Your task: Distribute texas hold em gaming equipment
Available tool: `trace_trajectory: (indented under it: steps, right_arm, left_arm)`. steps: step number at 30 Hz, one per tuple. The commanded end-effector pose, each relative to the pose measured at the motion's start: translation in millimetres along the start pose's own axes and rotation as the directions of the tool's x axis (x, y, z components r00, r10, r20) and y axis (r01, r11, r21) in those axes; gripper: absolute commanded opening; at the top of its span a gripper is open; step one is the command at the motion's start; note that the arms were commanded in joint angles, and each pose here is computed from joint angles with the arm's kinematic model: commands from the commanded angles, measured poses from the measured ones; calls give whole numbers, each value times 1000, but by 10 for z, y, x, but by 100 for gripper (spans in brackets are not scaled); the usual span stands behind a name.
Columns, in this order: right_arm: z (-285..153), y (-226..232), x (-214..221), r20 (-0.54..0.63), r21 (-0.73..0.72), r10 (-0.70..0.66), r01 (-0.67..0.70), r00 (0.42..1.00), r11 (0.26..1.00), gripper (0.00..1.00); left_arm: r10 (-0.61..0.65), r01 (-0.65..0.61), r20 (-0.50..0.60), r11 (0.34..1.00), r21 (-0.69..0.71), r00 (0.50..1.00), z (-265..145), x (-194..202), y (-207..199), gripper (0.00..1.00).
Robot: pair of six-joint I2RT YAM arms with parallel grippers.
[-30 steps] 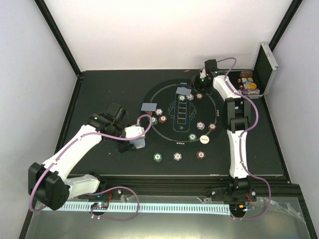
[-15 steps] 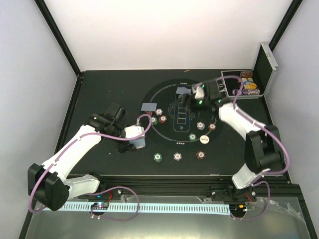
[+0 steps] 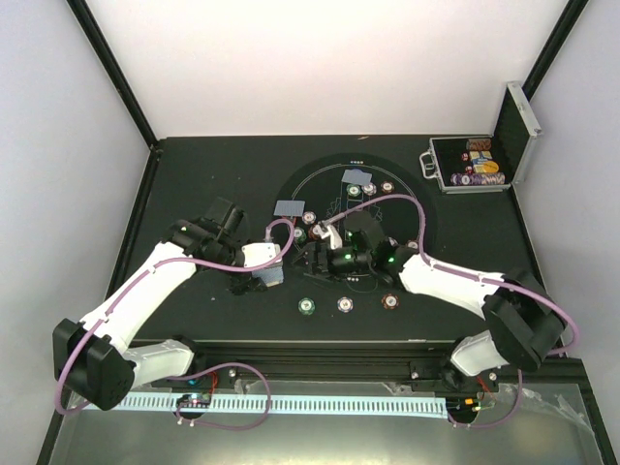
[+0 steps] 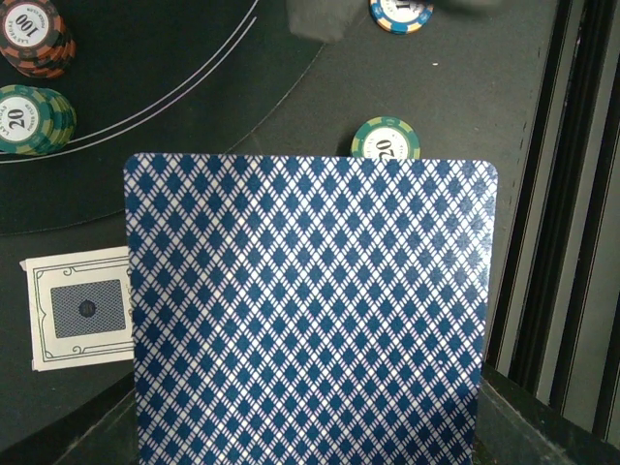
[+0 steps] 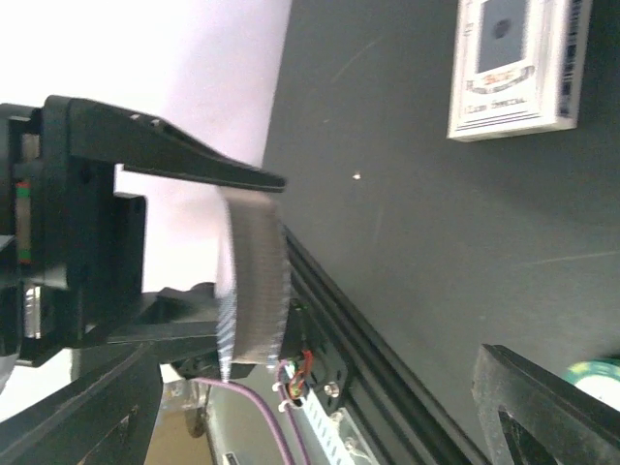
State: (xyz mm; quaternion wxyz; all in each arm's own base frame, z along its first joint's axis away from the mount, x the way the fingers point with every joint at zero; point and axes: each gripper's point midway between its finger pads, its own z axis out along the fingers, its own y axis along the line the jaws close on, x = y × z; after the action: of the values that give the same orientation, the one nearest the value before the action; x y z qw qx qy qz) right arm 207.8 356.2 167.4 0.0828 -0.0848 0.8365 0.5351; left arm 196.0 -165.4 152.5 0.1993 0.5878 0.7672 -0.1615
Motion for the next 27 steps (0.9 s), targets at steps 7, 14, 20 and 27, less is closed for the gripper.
trace_trajectory:
  steps: [7, 14, 20, 27]
  right_arm:
    - [369, 294, 76, -57, -95, -15, 9, 998, 995, 85]
    - [589, 349, 108, -105, -126, -9, -4, 994, 992, 80]
    - [741, 272, 131, -138, -135, 18, -37, 990, 990, 77]
    - [762, 104, 104, -139, -97, 31, -45, 990, 994, 67]
  left_arm:
    - [8, -8, 45, 1000, -9, 999, -93, -137, 29, 2]
    - [16, -15, 30, 1000, -12, 999, -69, -91, 27, 2]
    - [20, -20, 30, 1000, -14, 999, -72, -85, 24, 1]
    - [27, -26, 25, 999, -20, 999, -76, -74, 26, 2]
